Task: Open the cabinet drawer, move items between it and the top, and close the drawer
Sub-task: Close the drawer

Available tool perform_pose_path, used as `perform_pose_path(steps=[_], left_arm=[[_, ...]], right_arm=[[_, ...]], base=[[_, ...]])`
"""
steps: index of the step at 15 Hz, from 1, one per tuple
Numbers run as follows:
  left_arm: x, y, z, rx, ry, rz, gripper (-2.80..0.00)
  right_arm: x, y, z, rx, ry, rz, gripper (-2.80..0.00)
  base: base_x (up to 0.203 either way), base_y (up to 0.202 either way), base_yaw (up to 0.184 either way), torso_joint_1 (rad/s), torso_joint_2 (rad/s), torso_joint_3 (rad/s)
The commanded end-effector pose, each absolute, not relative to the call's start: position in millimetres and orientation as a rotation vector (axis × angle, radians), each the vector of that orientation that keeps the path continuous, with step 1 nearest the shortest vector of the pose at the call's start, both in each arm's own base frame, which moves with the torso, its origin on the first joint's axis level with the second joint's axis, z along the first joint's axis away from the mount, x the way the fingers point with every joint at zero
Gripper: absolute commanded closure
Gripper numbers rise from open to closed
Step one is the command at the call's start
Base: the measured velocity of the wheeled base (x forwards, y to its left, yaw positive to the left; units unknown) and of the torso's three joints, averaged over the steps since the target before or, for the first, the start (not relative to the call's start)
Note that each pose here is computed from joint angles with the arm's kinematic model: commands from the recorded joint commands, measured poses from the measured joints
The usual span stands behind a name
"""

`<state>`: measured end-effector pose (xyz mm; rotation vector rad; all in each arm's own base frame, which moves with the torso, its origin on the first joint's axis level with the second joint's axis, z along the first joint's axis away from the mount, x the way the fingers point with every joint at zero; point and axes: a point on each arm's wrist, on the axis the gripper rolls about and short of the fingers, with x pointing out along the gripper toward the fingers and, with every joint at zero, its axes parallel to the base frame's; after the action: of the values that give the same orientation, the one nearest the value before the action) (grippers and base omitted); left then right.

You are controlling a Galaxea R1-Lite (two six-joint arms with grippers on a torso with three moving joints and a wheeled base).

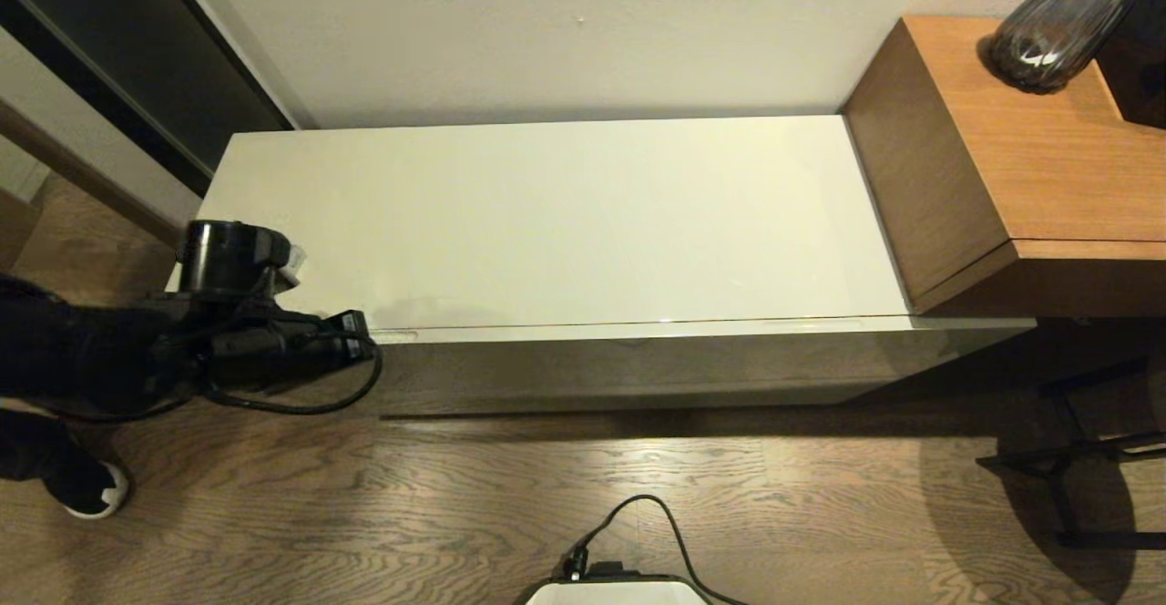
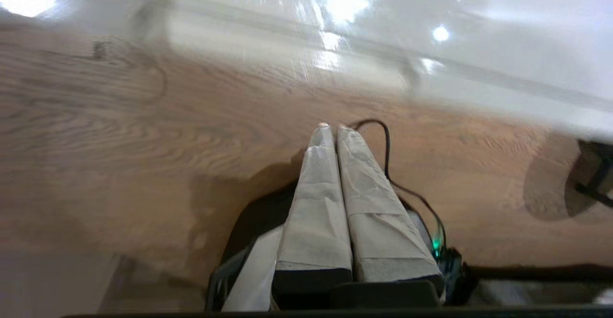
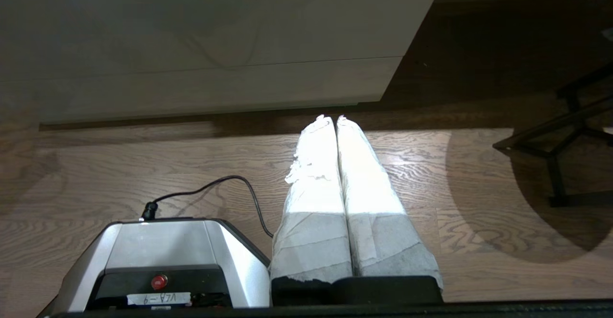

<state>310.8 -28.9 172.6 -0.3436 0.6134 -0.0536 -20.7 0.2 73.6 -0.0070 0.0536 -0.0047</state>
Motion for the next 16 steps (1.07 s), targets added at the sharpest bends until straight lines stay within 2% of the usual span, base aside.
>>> perform_pose_path(steps=[1,5,9,12,16], left_arm=[[249,-24,222,-0.338,0.502,-0.084,0.0],[151,-15,249,-0.309,0.496,-0.095,0.0],[58,-7,253,-0.283,0.479,-0.098,0.0],[0,-2,232,-0.275,0.506,-0.092,0.0],[-41,2,182,-0.258,0.582,-0.051,0.0]], right_arm=[[-20,0,73,-0.007,0.058,-0.004,0.0],[-20,0,73,-0.007,0.058,-0.004,0.0],[-20,0,73,-0.007,0.058,-0.004,0.0],[-20,0,73,-0.007,0.057,-0.004,0.0],[-20,0,73,-0.007,0.058,-0.004,0.0]], base=[[0.0,0.0,0.0,0.0,0.0,0.0],[0.0,0.0,0.0,0.0,0.0,0.0],[0.0,0.0,0.0,0.0,0.0,0.0],[0.0,0.0,0.0,0.0,0.0,0.0],[0.0,0.0,0.0,0.0,0.0,0.0]])
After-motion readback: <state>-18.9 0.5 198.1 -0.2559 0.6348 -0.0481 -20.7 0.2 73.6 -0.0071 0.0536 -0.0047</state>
